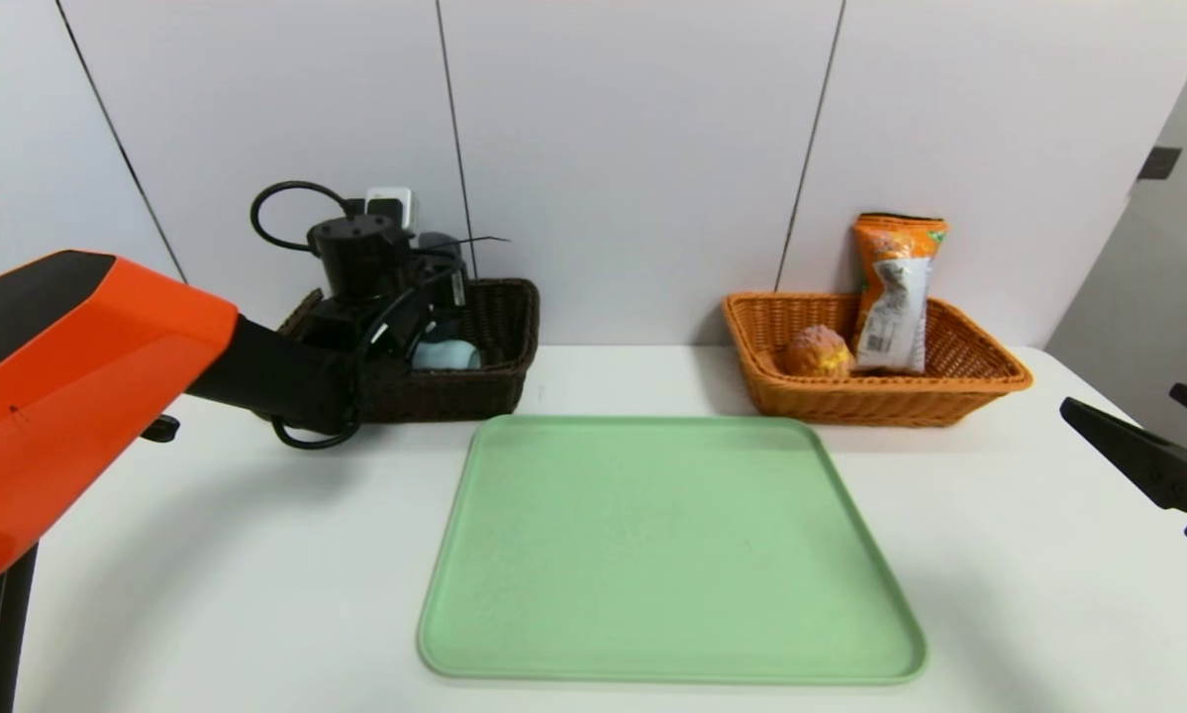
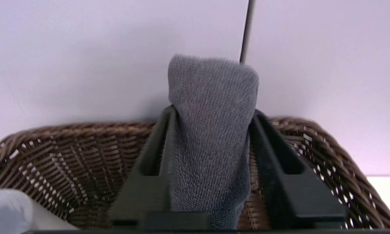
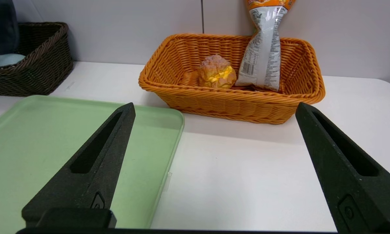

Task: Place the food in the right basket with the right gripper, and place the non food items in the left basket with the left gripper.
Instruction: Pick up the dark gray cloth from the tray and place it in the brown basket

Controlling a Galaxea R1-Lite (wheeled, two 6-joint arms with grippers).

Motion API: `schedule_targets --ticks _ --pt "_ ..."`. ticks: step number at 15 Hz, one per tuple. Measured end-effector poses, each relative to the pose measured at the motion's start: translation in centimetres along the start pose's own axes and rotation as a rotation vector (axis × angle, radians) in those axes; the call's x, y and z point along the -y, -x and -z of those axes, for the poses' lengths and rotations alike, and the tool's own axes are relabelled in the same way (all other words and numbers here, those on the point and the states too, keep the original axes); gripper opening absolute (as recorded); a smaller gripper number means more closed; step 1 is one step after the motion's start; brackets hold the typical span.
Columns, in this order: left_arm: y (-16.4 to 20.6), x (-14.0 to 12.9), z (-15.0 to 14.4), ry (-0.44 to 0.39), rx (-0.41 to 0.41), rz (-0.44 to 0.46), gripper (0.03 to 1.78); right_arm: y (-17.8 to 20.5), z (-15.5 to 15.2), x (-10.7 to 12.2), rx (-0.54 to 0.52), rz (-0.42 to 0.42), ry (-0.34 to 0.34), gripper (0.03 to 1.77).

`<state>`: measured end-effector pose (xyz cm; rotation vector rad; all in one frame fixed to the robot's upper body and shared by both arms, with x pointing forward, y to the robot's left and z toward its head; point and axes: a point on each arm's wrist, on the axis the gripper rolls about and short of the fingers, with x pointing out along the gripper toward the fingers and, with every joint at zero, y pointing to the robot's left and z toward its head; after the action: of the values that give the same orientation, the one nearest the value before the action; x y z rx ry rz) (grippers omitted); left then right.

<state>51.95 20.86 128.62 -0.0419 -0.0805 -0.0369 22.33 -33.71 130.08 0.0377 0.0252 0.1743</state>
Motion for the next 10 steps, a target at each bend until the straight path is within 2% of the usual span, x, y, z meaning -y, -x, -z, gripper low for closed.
schedule_targets --ticks 5,8,10 --pt "-0.1 0.0 0.2 -0.001 0.008 0.001 1.24 0.0 0.0 0.0 0.0 -0.001 0.0 1.7" --pt "0.1 -0.1 -0.7 0.008 0.029 0.018 1.39 0.0 0.0 0.0 -0.001 -0.001 -0.001 1.7" --pt "0.6 -0.1 -2.5 0.018 0.054 0.03 1.46 0.0 0.0 0.0 -0.002 -0.001 -0.002 1.7"
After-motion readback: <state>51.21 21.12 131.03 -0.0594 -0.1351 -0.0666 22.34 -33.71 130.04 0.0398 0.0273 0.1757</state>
